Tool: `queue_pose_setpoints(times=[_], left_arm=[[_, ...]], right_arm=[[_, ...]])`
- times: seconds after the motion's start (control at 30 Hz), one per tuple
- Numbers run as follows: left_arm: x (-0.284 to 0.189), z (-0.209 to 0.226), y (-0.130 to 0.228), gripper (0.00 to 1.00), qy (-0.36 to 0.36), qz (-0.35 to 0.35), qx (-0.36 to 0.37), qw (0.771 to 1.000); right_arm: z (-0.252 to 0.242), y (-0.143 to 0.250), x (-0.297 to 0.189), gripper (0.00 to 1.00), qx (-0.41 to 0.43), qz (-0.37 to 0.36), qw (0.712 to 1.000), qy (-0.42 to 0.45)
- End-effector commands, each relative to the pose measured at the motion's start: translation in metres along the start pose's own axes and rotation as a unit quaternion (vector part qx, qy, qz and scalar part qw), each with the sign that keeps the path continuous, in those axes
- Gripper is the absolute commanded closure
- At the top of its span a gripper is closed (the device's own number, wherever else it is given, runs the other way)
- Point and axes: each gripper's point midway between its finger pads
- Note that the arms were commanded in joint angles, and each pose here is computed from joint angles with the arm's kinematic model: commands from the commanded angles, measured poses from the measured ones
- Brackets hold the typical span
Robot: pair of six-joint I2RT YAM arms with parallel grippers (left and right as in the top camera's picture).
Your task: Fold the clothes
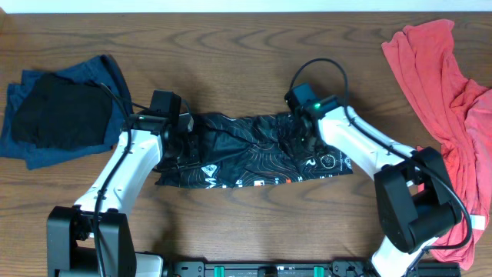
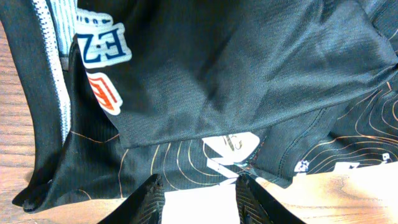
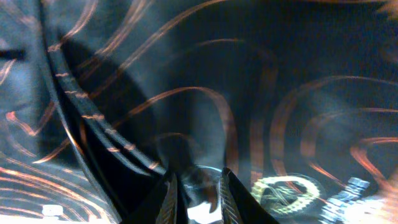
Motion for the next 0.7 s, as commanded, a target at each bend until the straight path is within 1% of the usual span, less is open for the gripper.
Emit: queue_pose_setpoints(times=[0.0, 0.07, 0.17, 0.23, 0.4, 0.6, 0.63, 0.67], left_arm=[[-0.003, -0.001, 0.002, 0.60, 0.005, -0.002, 0.003, 1.000], [-0.003, -0.001, 0.002, 0.60, 0.006, -0.002, 0.003, 1.000], [-0.003, -0.001, 0.002, 0.60, 0.005, -0.002, 0.003, 1.000], [-0.003, -0.001, 0.002, 0.60, 0.006, -0.002, 0.003, 1.000], [-0.003, -0.001, 0.002, 0.60, 0.006, -0.002, 0.003, 1.000], [-0.003, 0.001, 0.005, 0.60, 0.003, 0.003, 0.002, 1.000], [-0.003, 0.001, 0.005, 0.51, 0.001, 0.005, 0.001, 1.000], [-0.003, 0.004, 0.006, 0.48, -0.006, 0.004, 0.000, 1.000]], right_arm=[[0.029, 0.005, 0.006, 0.77, -0.043, 0.007, 0.998, -0.050], [0.037, 0.006, 0.006, 0.76, -0.061, 0.007, 0.996, -0.060], [0.058, 0.007, 0.004, 0.76, -0.094, 0.003, 0.991, -0.097], [0.069, 0.007, 0.003, 0.76, -0.102, 0.000, 0.988, -0.115], [0.079, 0.002, 0.002, 0.75, -0.115, -0.014, 0.986, -0.118], [0.080, 0.002, 0.001, 0.75, -0.117, -0.015, 0.986, -0.116], [0.080, 0.001, -0.001, 0.74, -0.116, -0.018, 0.986, -0.116], [0.080, 0.000, -0.005, 0.74, -0.116, -0.023, 0.986, -0.116]])
Point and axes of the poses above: each gripper's point midway between its finger pads, its own x axis out along the fingers, its own z axis along the line the jaws close on, y = z × x, and after that the axes turned 12 degrees about -x, right-handed
